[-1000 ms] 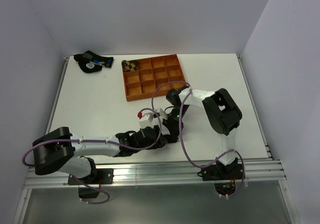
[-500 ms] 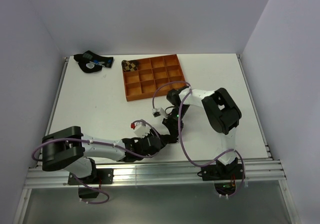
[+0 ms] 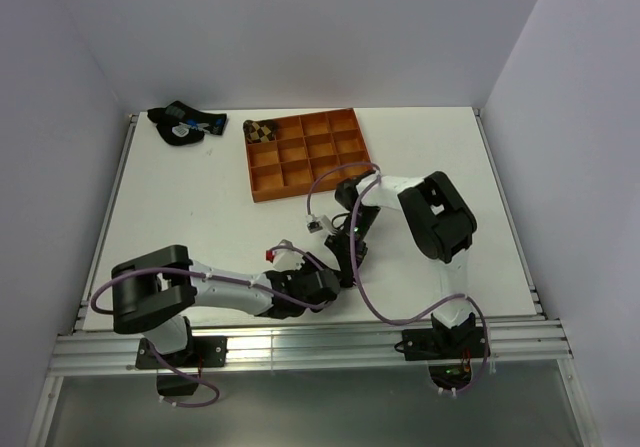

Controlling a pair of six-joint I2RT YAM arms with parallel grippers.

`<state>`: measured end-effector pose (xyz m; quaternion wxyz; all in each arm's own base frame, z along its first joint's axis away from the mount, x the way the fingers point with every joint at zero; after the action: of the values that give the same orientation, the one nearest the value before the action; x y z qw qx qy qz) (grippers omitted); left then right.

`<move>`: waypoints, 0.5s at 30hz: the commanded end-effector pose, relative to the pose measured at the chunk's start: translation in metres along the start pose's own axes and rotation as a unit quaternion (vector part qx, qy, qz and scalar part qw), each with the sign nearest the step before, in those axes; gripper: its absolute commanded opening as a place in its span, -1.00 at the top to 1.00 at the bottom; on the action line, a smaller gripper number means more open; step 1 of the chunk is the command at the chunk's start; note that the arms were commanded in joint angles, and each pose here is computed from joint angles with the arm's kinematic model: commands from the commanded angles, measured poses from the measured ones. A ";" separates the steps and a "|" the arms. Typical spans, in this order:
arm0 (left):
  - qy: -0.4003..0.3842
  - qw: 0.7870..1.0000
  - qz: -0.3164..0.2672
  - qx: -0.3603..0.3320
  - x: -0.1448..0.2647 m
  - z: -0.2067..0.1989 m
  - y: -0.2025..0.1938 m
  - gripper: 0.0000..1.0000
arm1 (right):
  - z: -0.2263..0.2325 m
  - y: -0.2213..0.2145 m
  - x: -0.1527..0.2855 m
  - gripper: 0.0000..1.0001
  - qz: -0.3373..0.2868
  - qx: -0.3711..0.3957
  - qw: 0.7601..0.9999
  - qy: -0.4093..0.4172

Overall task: Roll the socks
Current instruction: Pick up the sock at the center of the board.

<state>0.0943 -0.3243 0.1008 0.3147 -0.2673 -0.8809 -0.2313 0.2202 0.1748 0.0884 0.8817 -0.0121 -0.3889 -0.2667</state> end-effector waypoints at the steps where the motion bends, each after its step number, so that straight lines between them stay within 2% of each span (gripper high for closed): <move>1: 0.058 0.997 -0.043 -0.001 -0.007 0.020 0.005 -0.09 | -0.015 -0.005 -0.006 0.66 0.027 -0.018 0.999 -0.009; 7: 0.098 0.993 -0.059 -0.014 -0.014 0.027 0.003 -0.04 | -0.022 -0.005 -0.003 0.67 0.023 -0.059 0.998 0.025; 15: 0.137 0.987 -0.078 -0.036 -0.024 0.032 -0.001 -0.01 | -0.024 -0.009 -0.003 0.67 0.022 -0.072 0.996 0.044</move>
<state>0.1025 -0.3413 0.0983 0.3374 -0.2293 -0.8755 -0.2589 0.2264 0.1654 0.0795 0.8990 -0.0722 -0.3113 -0.2995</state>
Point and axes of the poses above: each gripper's point midway between its finger pads, its own x axis back along the fingers, its own z axis along the line the jaws close on, y = z × x, the point moved 10 cm from there along x, back along the fingers
